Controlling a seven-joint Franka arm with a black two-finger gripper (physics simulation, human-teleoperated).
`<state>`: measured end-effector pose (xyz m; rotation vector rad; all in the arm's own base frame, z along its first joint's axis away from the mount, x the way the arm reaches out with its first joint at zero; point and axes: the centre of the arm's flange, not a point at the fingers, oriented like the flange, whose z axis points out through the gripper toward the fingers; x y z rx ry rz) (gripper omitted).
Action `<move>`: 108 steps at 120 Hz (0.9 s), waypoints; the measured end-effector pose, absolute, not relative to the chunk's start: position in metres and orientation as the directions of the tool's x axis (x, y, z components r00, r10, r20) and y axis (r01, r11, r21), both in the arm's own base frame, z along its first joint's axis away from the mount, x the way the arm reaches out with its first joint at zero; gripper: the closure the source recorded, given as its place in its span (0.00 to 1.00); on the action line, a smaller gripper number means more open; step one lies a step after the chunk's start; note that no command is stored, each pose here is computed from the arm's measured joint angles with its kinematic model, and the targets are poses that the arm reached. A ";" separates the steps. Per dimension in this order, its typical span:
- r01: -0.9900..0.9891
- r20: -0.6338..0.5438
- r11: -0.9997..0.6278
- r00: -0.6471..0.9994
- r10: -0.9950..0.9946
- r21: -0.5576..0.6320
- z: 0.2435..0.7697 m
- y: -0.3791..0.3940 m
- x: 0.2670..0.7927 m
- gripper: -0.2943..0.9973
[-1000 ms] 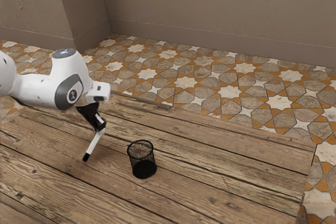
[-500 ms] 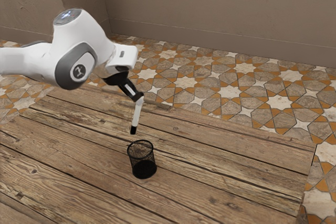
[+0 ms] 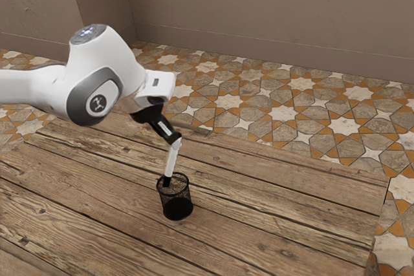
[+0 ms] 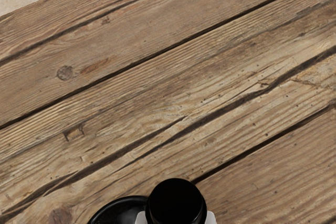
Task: Put the marker into the pen holder.
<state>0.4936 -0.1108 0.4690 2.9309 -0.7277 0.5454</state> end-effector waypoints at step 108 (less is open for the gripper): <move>-0.366 0.314 -0.931 0.885 -0.345 0.009 0.440 -0.102 0.523 0.81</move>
